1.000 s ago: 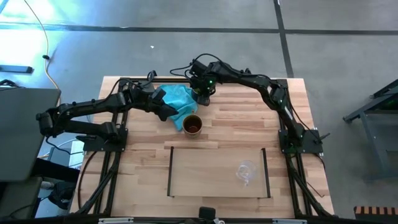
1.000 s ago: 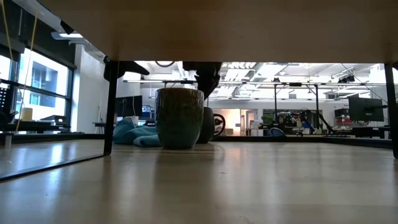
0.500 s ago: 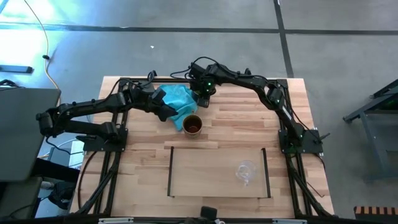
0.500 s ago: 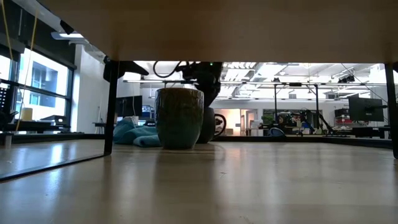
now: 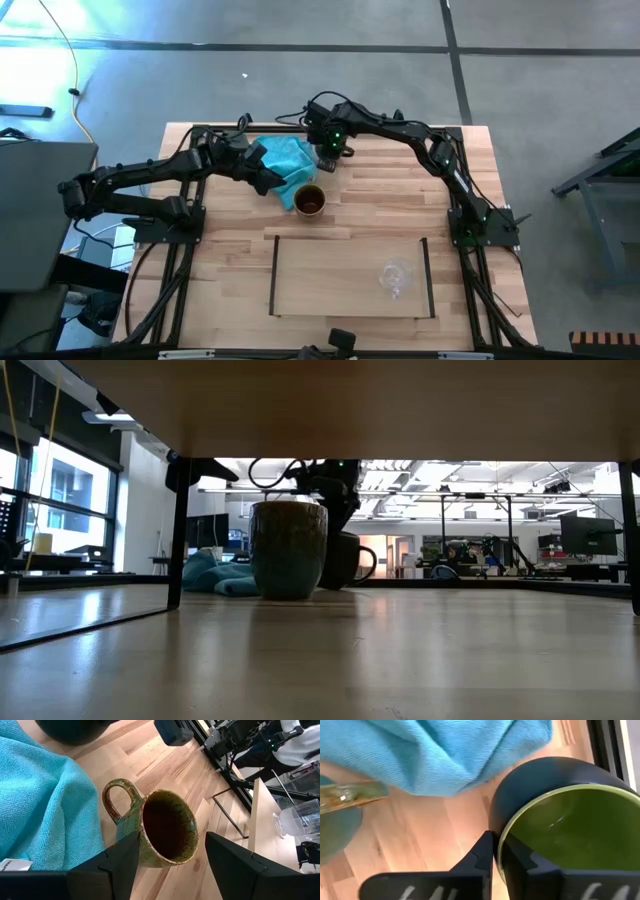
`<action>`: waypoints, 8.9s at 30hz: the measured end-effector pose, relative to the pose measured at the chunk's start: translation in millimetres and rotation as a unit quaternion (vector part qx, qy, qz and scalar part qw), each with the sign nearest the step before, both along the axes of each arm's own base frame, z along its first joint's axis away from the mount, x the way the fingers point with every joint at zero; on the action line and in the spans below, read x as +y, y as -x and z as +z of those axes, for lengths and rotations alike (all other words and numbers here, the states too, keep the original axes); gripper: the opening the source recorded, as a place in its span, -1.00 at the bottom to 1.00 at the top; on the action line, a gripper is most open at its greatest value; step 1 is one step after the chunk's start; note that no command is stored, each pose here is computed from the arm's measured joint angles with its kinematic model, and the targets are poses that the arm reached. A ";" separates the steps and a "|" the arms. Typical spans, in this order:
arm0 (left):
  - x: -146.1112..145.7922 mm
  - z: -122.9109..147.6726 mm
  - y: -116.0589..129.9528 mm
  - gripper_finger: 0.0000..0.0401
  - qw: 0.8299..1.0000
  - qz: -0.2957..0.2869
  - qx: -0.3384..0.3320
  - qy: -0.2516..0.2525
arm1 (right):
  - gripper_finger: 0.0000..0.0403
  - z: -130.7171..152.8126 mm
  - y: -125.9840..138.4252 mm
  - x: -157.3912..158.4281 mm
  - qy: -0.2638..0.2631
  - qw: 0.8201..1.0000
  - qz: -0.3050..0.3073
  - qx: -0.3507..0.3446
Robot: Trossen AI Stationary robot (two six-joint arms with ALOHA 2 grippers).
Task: Stack small to large cups/mugs on shelf
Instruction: Put the black mug on the shelf
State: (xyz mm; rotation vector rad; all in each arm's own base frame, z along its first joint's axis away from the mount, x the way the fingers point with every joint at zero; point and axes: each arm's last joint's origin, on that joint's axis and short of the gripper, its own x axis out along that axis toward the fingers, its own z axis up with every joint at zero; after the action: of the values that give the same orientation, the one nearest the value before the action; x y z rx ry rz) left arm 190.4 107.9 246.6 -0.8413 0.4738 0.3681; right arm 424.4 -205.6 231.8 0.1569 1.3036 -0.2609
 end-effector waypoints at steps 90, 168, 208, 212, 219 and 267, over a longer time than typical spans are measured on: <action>-2.5 -0.4 -0.1 0.07 0.999 -0.024 -0.009 0.037 | -0.40 7.3 4.0 16.5 -0.196 0.947 -0.247 0.058; -1.7 -3.7 2.4 0.07 1.000 -0.005 0.016 0.026 | -0.38 19.3 21.8 -8.3 -0.017 0.977 0.193 0.093; -1.9 -3.9 2.4 0.07 0.999 -0.005 0.017 0.028 | -0.99 0.3 29.2 -20.2 -0.063 0.983 0.106 0.135; -1.9 -4.0 2.5 0.07 0.999 -0.004 0.017 0.029 | -0.99 0.4 29.5 -19.5 -0.065 0.984 0.097 0.138; -1.9 -4.0 2.5 0.07 0.999 -0.004 0.017 0.030 | -1.00 11.5 33.1 -14.7 -0.064 0.984 0.091 0.137; -2.0 -3.8 2.3 0.07 0.999 0.002 0.015 0.038 | -1.00 139.5 53.9 107.4 -0.009 0.999 0.034 -0.009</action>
State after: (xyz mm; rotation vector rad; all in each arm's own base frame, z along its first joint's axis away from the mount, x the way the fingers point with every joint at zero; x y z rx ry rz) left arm 188.0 105.9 242.8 -0.9109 0.5172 0.3679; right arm 370.6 -98.2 371.3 0.1308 1.2914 -0.1894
